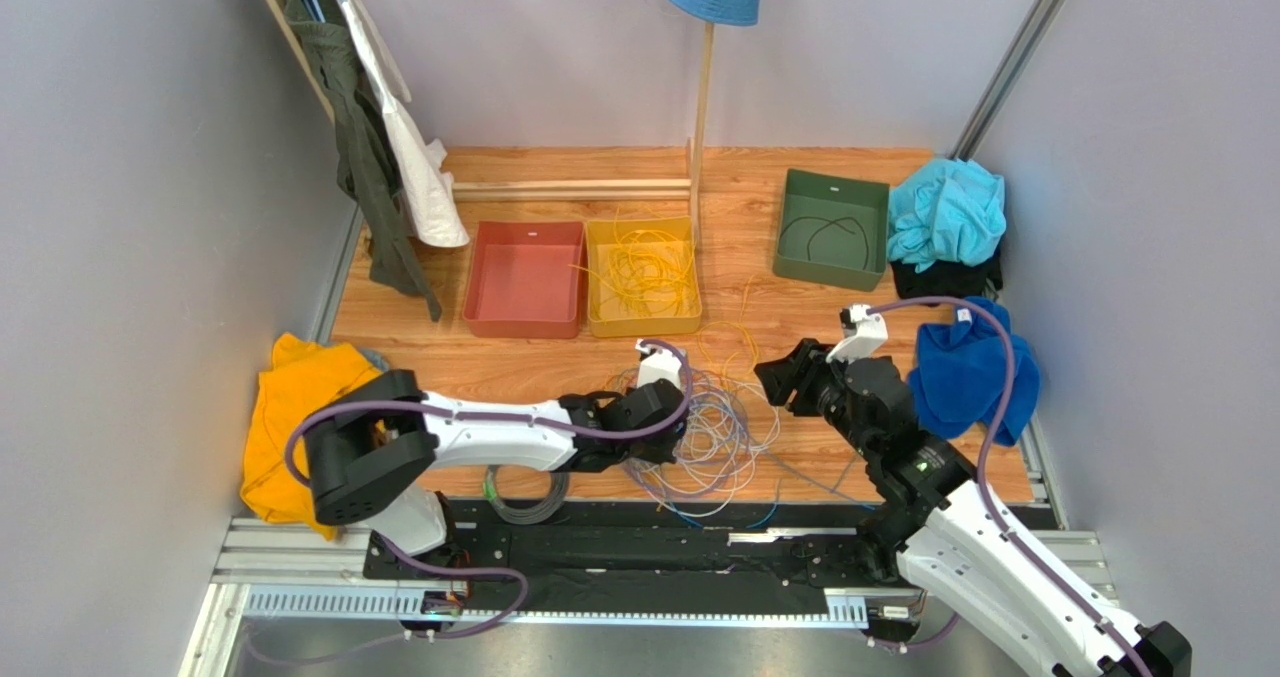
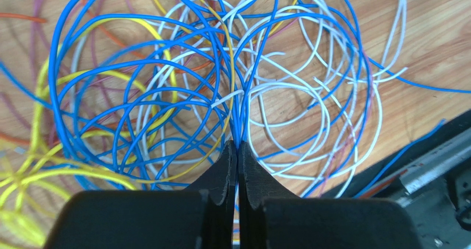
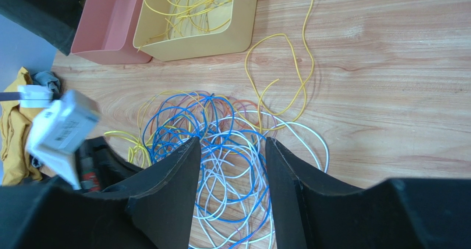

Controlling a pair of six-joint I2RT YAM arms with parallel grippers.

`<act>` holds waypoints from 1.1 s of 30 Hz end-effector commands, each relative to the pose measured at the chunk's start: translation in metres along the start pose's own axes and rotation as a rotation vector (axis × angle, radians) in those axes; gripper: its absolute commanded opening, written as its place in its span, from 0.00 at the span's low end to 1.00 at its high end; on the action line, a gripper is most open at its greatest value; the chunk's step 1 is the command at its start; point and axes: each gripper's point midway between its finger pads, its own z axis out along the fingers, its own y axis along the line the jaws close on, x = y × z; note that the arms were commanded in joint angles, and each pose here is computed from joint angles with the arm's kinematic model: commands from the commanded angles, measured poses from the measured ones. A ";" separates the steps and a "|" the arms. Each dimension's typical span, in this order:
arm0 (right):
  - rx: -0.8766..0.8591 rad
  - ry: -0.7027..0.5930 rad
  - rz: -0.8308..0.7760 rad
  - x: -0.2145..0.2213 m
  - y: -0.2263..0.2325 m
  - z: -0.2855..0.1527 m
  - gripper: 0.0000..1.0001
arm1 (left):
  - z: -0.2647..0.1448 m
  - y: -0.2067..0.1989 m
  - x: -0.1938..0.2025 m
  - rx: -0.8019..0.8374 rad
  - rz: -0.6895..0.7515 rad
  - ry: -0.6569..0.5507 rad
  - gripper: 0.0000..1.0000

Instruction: Untangle the cables

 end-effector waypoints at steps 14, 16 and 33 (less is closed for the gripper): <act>-0.310 -0.105 0.002 -0.055 0.071 -0.063 0.50 | -0.272 -0.072 -0.211 0.345 0.192 -0.525 0.00; -0.355 -0.119 0.010 -0.060 0.079 -0.073 0.50 | -0.296 -0.078 -0.230 0.356 0.201 -0.567 0.00; -0.778 -0.152 0.154 -0.096 0.159 -0.128 0.59 | -0.250 -0.082 -0.195 0.386 0.166 -0.456 0.00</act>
